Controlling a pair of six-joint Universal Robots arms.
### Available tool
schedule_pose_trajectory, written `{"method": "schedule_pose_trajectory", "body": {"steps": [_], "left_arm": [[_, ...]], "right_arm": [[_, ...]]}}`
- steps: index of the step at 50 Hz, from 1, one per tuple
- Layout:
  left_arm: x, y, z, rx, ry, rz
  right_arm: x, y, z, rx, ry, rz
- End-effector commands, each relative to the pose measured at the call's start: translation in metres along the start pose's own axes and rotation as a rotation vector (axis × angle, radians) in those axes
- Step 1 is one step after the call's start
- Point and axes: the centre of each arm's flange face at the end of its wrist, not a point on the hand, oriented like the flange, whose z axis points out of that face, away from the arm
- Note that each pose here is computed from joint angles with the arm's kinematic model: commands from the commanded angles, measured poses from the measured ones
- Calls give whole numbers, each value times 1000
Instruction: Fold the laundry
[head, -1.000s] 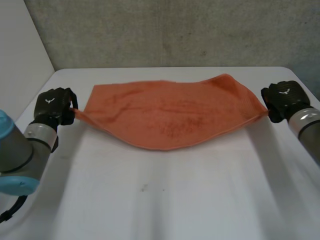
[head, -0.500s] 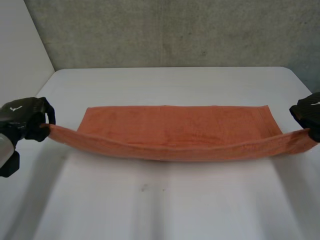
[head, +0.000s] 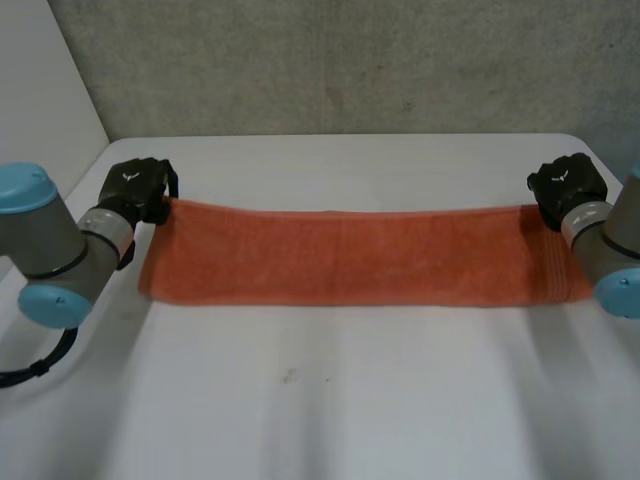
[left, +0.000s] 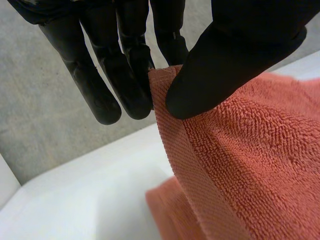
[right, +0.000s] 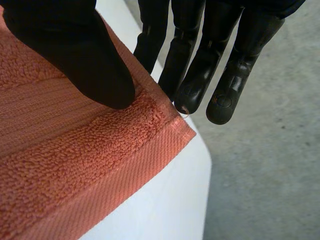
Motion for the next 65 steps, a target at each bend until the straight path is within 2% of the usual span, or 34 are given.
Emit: {"method": "schedule_pose_trajectory", "body": {"steps": [1,10,16,19,21,24,26,30,37,40,45,51,56,65], "left_arm": [[-6,10,27,39,-28,11],[-2,13,37,79,-37,18],[24,0,32,175,19,34],[31,-15,23,219,42,44],[32,-21,19,232,47,46],[35,-40,7,261,50,51],[37,-56,-9,275,49,54],[37,-69,-28,280,40,54],[43,-78,-84,252,44,48],[44,-79,-94,248,38,47],[49,-70,-125,198,44,32],[51,-57,-135,157,37,23],[46,-52,-134,140,-15,13],[43,-45,-133,117,-51,8]], "right_arm": [[-6,4,28,40,107,-19],[-14,6,41,50,126,-10],[-17,-12,33,68,139,13],[3,-29,22,92,180,98],[25,-48,4,135,203,217],[34,-56,-6,157,207,278],[46,-72,-26,195,192,377],[55,-79,-43,221,161,428],[62,-48,-73,92,1,451],[58,-33,-81,15,-63,471],[61,-6,-85,-70,-84,494],[51,16,-84,-108,-138,455],[23,43,-74,-136,-219,341],[9,62,-60,-127,-214,282]]}}
